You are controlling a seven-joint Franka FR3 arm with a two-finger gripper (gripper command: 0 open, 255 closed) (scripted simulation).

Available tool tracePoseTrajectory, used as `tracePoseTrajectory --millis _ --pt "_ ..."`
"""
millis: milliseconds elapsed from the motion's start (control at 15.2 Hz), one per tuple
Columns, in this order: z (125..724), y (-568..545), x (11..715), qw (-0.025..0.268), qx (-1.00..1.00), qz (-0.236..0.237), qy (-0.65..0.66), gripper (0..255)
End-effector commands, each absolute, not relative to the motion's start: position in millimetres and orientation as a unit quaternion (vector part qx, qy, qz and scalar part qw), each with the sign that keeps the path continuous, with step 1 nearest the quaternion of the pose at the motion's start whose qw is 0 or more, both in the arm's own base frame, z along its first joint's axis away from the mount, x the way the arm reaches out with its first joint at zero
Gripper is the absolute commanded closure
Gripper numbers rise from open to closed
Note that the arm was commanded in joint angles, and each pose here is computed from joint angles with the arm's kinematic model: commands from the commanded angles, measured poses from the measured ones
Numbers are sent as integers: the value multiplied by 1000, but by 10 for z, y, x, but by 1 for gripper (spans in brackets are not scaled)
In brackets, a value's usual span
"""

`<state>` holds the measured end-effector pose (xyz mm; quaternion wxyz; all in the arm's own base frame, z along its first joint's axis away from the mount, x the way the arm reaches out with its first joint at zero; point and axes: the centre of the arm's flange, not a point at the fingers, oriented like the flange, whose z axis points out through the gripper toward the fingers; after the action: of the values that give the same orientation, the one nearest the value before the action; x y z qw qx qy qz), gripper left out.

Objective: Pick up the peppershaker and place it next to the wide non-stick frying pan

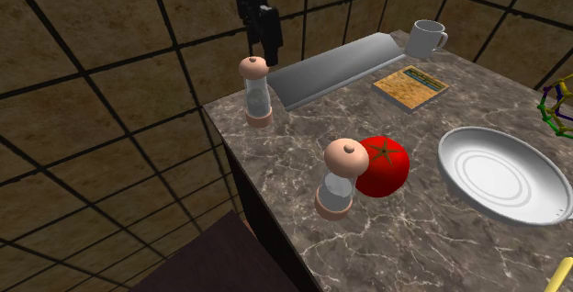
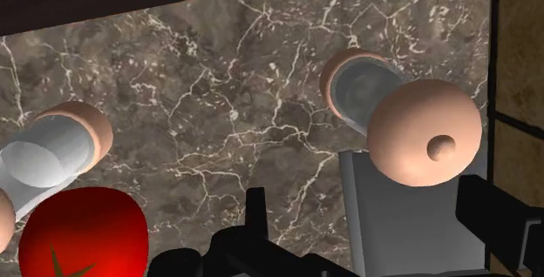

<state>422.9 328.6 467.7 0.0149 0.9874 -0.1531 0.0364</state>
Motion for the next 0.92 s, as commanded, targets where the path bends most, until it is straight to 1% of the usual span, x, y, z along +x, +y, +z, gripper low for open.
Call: tracePoseTrajectory --millis 0,198,660,858 --pt "4566 3529 4361 18 986 40 -159 0" --pt "4405 3834 4518 24 985 45 -166 0" --pt "4037 3810 4547 24 985 45 -166 0" --pt "4007 3808 4550 24 985 45 -166 0"
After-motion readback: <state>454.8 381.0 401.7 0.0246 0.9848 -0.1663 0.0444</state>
